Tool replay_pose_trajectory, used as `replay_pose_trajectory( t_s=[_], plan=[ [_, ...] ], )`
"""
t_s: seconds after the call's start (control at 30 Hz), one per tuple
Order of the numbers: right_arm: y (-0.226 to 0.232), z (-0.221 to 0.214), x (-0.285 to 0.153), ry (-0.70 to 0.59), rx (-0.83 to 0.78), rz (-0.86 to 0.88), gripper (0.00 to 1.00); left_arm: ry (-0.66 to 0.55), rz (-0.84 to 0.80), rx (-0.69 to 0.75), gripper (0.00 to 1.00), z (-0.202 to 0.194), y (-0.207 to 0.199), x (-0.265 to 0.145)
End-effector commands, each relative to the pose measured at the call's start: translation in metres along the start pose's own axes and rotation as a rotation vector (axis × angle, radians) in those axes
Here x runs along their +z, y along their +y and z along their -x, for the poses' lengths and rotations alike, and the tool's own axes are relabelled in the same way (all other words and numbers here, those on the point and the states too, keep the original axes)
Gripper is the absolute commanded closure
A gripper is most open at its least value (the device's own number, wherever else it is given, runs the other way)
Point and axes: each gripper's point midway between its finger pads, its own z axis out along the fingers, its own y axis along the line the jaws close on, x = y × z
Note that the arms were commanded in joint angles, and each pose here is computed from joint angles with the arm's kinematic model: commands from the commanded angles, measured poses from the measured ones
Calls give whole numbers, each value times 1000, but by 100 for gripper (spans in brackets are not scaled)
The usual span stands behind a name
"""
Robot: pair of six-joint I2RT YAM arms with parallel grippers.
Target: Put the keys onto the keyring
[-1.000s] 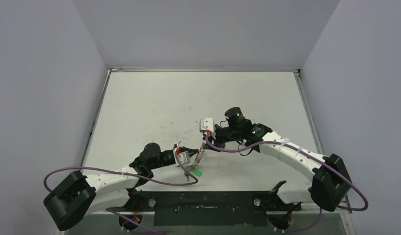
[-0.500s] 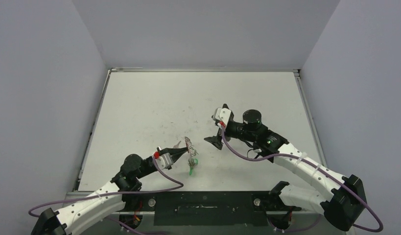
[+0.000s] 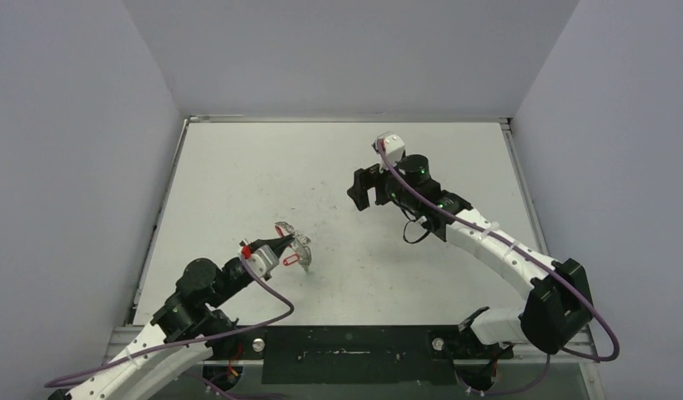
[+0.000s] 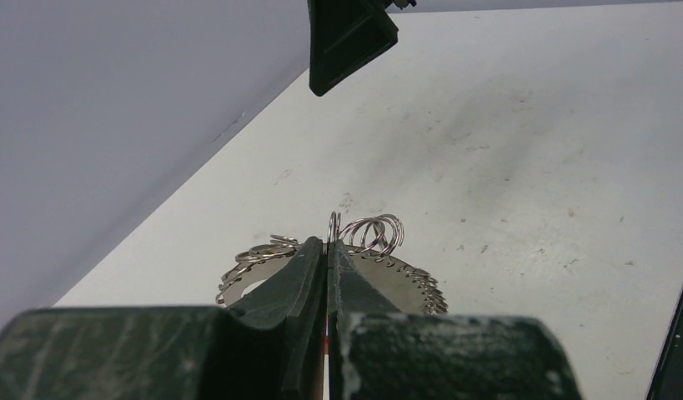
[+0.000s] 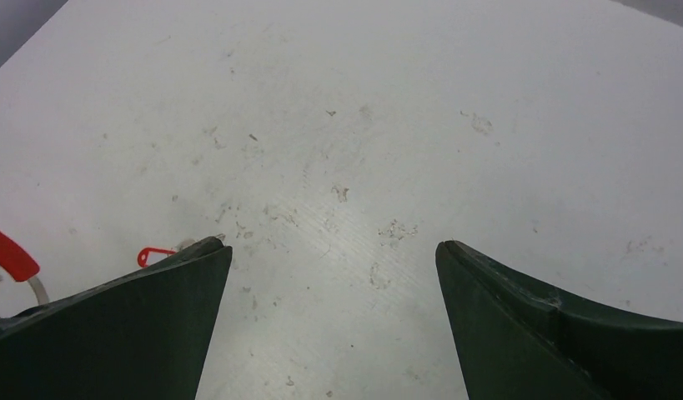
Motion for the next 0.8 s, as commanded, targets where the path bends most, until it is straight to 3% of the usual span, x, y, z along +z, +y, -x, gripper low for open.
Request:
replay_pose_trajectory(
  t_s=[0.0,0.27,0.4,0.77],
  plan=[
    [-9,-8,15,112,152,-96,0,84,108,84,100,12,29,-21],
    [25,-52,40,271,68,-215,7,239,231,198,100,15,60,-72],
    [54,-87,63,375,46,-202,18,228,307,211,100,21,72,-96],
    [159,-146,105,525,-108,-132,24,246,311,205,100,18,70,-121]
  ],
)
